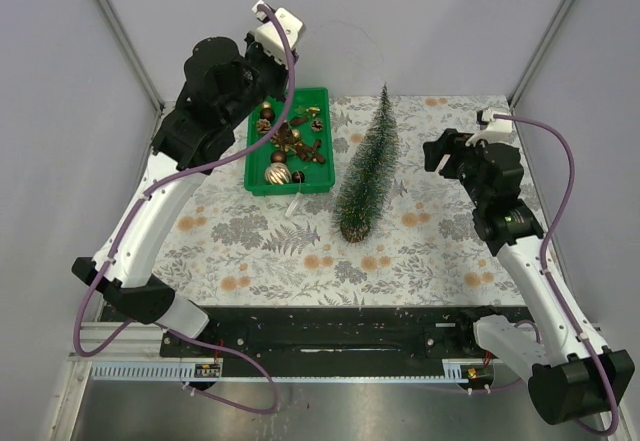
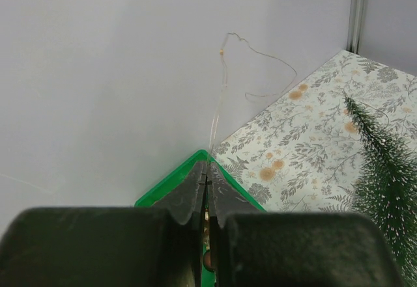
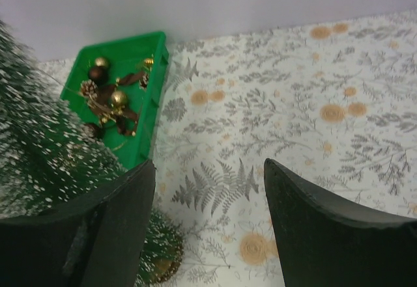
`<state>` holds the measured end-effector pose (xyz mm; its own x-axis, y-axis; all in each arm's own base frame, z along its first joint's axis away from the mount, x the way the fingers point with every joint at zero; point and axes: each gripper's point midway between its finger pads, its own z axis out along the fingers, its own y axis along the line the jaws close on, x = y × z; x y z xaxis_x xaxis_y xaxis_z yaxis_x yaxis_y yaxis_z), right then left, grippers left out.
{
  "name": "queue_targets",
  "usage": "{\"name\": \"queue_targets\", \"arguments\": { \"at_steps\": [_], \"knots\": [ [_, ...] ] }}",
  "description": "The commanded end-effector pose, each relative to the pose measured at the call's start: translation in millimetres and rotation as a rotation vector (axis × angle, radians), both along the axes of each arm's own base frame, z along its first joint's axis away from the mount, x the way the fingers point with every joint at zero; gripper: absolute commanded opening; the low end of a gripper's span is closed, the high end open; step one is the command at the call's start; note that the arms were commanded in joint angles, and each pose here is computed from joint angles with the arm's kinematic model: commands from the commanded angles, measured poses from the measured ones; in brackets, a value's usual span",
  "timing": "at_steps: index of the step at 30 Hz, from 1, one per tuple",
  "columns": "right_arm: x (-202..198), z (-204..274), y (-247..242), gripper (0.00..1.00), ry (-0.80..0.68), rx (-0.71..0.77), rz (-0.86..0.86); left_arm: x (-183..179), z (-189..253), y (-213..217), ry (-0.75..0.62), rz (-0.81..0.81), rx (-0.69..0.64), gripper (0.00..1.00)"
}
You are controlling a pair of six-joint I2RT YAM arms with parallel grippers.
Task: Decorate the small christmas tree
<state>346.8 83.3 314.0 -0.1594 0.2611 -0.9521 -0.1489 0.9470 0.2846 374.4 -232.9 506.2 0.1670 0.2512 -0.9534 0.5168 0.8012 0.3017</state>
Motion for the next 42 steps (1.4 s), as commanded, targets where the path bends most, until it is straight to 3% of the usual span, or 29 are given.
{"name": "queue_targets", "arguments": {
  "at_steps": [1,6,14,20,26,37,40,42],
  "knots": [
    [1,-1,7,0.75,0.012,0.028,0.022,-8,7,3,-0.019,0.001,0.002,0.04],
    [11,75,6,0.77,-0.172,0.018,0.024,-11,4,1,-0.019,-0.002,0.019,0.05],
    [31,183,52,0.78,-0.392,-0.004,0.26,-17,14,1,-0.035,-0.011,0.011,0.06],
    [37,169,93,0.78,-0.316,-0.143,0.539,-19,13,2,-0.035,-0.011,0.013,0.06],
    [45,153,115,0.79,-0.283,-0.179,0.656,-21,15,4,-0.041,-0.01,0.014,0.06],
    [86,112,160,0.75,-0.21,-0.336,0.628,-24,14,7,-0.039,-0.004,0.019,0.06],
    [102,111,159,0.68,-0.211,-0.386,0.536,-25,13,9,-0.038,0.001,0.02,0.06],
    [108,111,158,0.56,-0.215,-0.397,0.504,-25,12,10,-0.035,0.004,0.022,0.06]
  ]
}}
